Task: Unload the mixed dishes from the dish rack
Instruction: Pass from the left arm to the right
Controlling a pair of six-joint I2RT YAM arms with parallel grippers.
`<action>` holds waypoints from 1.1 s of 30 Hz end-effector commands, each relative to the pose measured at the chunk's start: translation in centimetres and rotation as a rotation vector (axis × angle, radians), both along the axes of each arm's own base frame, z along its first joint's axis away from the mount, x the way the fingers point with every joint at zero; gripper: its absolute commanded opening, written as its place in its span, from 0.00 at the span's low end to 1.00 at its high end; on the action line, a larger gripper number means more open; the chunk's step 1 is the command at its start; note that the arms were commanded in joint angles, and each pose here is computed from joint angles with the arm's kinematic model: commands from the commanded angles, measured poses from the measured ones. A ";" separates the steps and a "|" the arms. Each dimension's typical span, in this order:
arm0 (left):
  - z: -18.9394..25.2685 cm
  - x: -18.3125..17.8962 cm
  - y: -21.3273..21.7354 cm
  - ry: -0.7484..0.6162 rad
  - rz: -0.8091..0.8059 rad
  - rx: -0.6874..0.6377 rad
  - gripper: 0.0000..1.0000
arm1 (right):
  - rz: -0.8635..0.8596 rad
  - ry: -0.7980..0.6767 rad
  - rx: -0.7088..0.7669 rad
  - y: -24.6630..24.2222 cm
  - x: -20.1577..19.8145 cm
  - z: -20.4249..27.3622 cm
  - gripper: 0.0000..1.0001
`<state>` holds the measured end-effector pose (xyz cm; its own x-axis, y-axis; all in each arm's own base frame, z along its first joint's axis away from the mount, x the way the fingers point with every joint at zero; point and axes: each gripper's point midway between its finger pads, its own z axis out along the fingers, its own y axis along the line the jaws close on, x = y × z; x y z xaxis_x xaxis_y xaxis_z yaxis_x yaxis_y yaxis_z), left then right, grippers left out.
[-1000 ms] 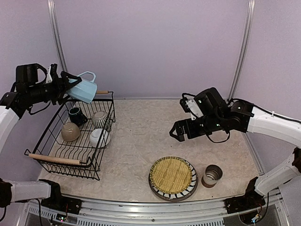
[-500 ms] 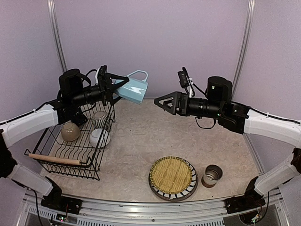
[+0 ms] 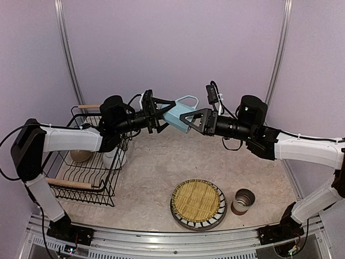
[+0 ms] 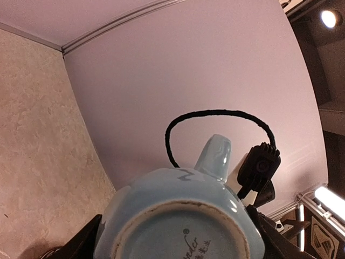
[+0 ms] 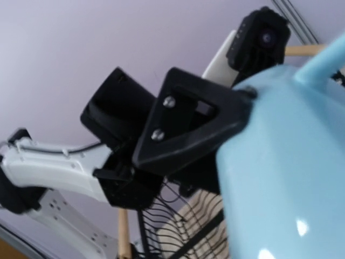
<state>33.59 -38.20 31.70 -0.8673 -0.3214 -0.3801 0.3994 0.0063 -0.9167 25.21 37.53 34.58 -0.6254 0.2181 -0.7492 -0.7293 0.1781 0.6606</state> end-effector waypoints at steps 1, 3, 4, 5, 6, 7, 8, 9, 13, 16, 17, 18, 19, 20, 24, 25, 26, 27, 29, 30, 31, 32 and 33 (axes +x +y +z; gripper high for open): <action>5.1 -1.7 -1.1 -0.143 -0.040 -0.155 0.15 | -0.012 -0.008 0.045 -0.3 0.1 0.4 0.53; 4.7 -2.0 -1.6 -0.138 -0.049 -0.155 0.14 | -0.039 -0.008 0.044 -0.7 0.5 0.3 0.51; 4.6 -2.0 -1.8 -0.135 -0.050 -0.154 0.14 | -0.052 -0.012 0.043 -0.9 0.7 0.3 0.51; 4.5 -2.1 -1.9 -0.133 -0.051 -0.154 0.13 | -0.064 -0.015 0.041 -1.1 0.8 0.3 0.49; 4.4 -2.2 -2.0 -0.132 -0.052 -0.153 0.13 | -0.076 -0.018 0.039 -1.2 1.0 0.4 0.47; 4.3 -2.3 -2.1 -0.130 -0.051 -0.152 0.13 | -0.086 -0.019 0.038 -1.3 1.2 0.4 0.44; 4.3 -2.3 -2.1 -0.130 -0.051 -0.154 0.13 | -0.093 -0.021 0.038 -1.4 1.3 0.4 0.41; 4.4 -2.4 -2.2 -0.131 -0.055 -0.155 0.13 | -0.098 -0.023 0.041 -1.5 1.4 0.5 0.35; 4.4 -2.8 -2.6 -0.135 -0.070 -0.154 0.13 | -0.122 -0.032 0.060 -2.0 1.5 0.9 0.12; 4.1 -3.1 -2.8 -0.136 -0.081 -0.147 0.14 | -0.140 -0.054 0.088 -2.6 1.4 1.6 0.00; 3.9 -3.1 -2.8 -0.136 -0.082 -0.142 0.16 | -0.147 -0.063 0.089 -2.8 1.4 1.8 0.00; 3.5 -3.0 -2.8 -0.129 -0.079 -0.131 0.22 | -0.159 -0.069 0.084 -3.1 1.5 1.9 0.00; 3.2 -2.9 -2.7 -0.129 -0.070 -0.122 0.26 | -0.169 -0.073 0.078 -3.3 1.5 1.9 0.00; 2.8 -2.8 -2.5 -0.125 -0.058 -0.107 0.33 | -0.183 -0.078 0.072 -3.5 1.5 2.0 0.00; 1.5 -2.3 -1.6 -0.133 -0.005 -0.024 0.91 | -0.232 -0.081 0.022 -4.7 1.6 1.5 0.00; 1.1 -2.2 -1.5 -0.139 0.013 0.007 0.98 | -0.241 -0.077 0.004 -5.0 1.5 1.3 0.00; 1.2 -2.3 -1.1 -0.158 0.031 0.030 0.99 | -0.248 -0.078 -0.012 -5.3 1.3 1.0 0.00; 0.9 -2.2 -0.9 -0.167 0.047 0.064 0.99 | -0.254 -0.077 -0.029 -5.6 1.2 0.7 0.00; 0.3 -2.0 -0.3 -0.170 0.085 0.133 0.99 | -0.273 -0.071 -0.067 -6.3 0.9 0.0 0.00; 0.1 -1.9 0.1 -0.171 0.105 0.165 0.99 | -0.289 -0.063 -0.093 -6.8 0.9 -0.4 0.00; -0.3 -1.7 0.5 -0.173 0.122 0.203 0.99 | -0.307 -0.051 -0.127 -7.3 0.8 -1.0 0.00; -0.5 -1.5 1.1 -0.169 0.141 0.235 0.99 | -0.329 -0.033 -0.168 -7.9 0.8 -1.7 0.00; -0.5 -1.4 1.7 -0.176 0.160 0.258 0.99 | -0.358 -0.013 -0.219 -8.6 0.9 -2.3 0.00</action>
